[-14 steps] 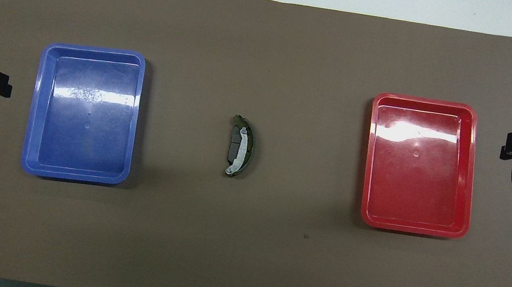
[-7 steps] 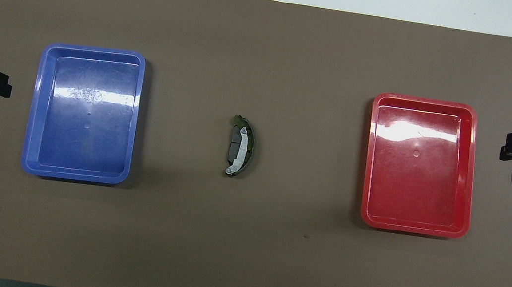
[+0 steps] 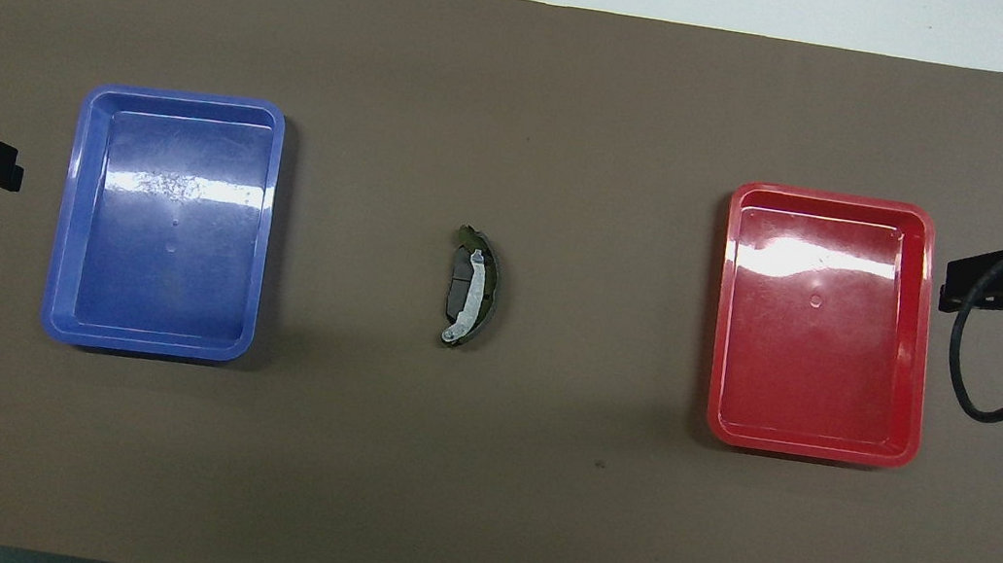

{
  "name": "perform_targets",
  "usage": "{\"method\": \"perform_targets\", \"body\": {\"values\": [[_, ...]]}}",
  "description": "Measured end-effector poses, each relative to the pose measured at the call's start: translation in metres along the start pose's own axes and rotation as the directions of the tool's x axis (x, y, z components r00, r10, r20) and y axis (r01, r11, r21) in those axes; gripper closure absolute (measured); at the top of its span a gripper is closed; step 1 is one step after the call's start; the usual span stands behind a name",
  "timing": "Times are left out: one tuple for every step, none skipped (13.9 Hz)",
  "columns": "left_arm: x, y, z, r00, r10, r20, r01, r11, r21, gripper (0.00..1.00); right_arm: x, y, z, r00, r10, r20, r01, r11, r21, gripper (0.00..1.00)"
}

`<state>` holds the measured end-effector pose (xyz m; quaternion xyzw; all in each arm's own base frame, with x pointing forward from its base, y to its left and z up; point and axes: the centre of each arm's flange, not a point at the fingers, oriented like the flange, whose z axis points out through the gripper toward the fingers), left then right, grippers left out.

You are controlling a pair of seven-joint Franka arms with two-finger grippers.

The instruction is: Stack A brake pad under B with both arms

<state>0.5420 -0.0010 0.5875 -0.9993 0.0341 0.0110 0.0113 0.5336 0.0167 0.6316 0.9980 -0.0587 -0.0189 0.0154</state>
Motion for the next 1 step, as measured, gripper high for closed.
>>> {"method": "perform_targets", "body": {"values": [[0.0000, 0.0000, 0.0000, 1.000, 0.000, 0.000, 0.000, 1.000, 0.000, 0.00, 0.0003, 0.0013, -0.0003, 1.000, 0.002, -0.001, -0.002, 1.000, 0.000, 0.00]]}}
